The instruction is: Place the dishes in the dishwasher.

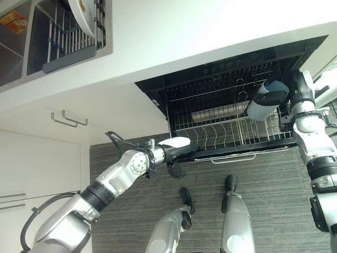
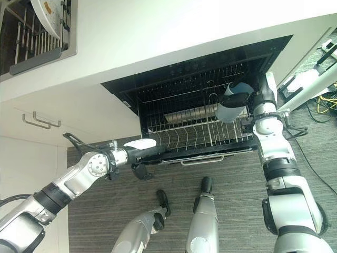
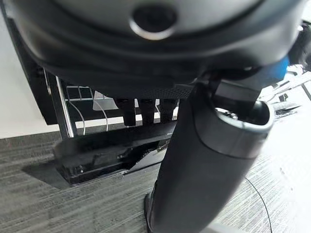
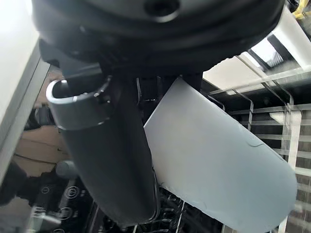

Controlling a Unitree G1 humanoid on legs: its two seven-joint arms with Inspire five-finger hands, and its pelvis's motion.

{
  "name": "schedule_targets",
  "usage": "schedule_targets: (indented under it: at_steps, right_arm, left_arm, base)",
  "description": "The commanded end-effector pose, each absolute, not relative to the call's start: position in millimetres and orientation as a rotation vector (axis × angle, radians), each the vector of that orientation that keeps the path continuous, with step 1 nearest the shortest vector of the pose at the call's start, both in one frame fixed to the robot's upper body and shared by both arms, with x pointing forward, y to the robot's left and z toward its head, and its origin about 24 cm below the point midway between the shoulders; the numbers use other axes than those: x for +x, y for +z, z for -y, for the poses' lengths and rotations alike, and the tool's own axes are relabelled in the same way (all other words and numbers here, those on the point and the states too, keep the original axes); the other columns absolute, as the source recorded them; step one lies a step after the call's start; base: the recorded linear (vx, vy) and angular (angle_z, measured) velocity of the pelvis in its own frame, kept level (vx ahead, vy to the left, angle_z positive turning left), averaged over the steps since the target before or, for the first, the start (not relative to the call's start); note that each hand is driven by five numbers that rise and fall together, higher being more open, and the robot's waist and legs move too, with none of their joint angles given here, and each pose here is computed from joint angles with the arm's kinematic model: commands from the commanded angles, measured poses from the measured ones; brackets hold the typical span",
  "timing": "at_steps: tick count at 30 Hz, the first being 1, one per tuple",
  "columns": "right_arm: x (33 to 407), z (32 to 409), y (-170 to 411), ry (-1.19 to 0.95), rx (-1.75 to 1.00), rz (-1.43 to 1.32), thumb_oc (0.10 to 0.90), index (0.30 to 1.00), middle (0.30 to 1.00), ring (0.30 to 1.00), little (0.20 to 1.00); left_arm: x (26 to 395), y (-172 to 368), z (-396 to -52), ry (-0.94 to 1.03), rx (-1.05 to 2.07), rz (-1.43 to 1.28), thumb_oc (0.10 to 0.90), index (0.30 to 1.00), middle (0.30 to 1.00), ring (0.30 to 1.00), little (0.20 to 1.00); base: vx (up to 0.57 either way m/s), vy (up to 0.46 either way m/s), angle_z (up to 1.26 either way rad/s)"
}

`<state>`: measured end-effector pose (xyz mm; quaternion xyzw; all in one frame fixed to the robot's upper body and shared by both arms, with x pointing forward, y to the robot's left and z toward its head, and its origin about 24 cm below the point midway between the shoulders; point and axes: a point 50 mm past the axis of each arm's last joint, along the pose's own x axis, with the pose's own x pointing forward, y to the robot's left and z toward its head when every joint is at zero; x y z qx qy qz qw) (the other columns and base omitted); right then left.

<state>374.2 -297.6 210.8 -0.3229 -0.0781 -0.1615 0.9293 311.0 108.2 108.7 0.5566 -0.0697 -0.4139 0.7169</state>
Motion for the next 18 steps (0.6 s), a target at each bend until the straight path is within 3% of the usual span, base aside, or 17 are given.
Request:
schedule_targets:
  at_steps: [1, 10, 18]
  right_arm:
    - [366.5, 309.5, 258.6, -0.400, -0.854, 0.307, 0.400, 0.300, 0.300, 0.300, 0.300]
    - [367.1, 323.0, 226.5, -0.369, -0.882, 0.152, 0.400, 0.300, 0.300, 0.300, 0.300]
    - [376.4, 303.7, 201.4, -0.305, -0.851, 0.108, 0.400, 0.300, 0.300, 0.300, 0.300]
  left_arm:
    - [279.3, 101.3, -93.8, -1.083, 1.249, 0.277, 0.800, 0.900, 0.900, 0.900, 0.900]
    - [285.6, 120.3, -104.4, -1.067, 1.321, 0.305, 0.800, 0.900, 0.900, 0.900, 0.900]
    - [296.9, 134.1, -105.5, -1.042, 1.358, 0.322, 0.800, 0.900, 0.900, 0.900, 0.900]
  base:
    - [-0.03, -0.042, 0.07]
    - [-0.02, -0.055, 0.08]
    - [-0.01, -0.007, 0.02]
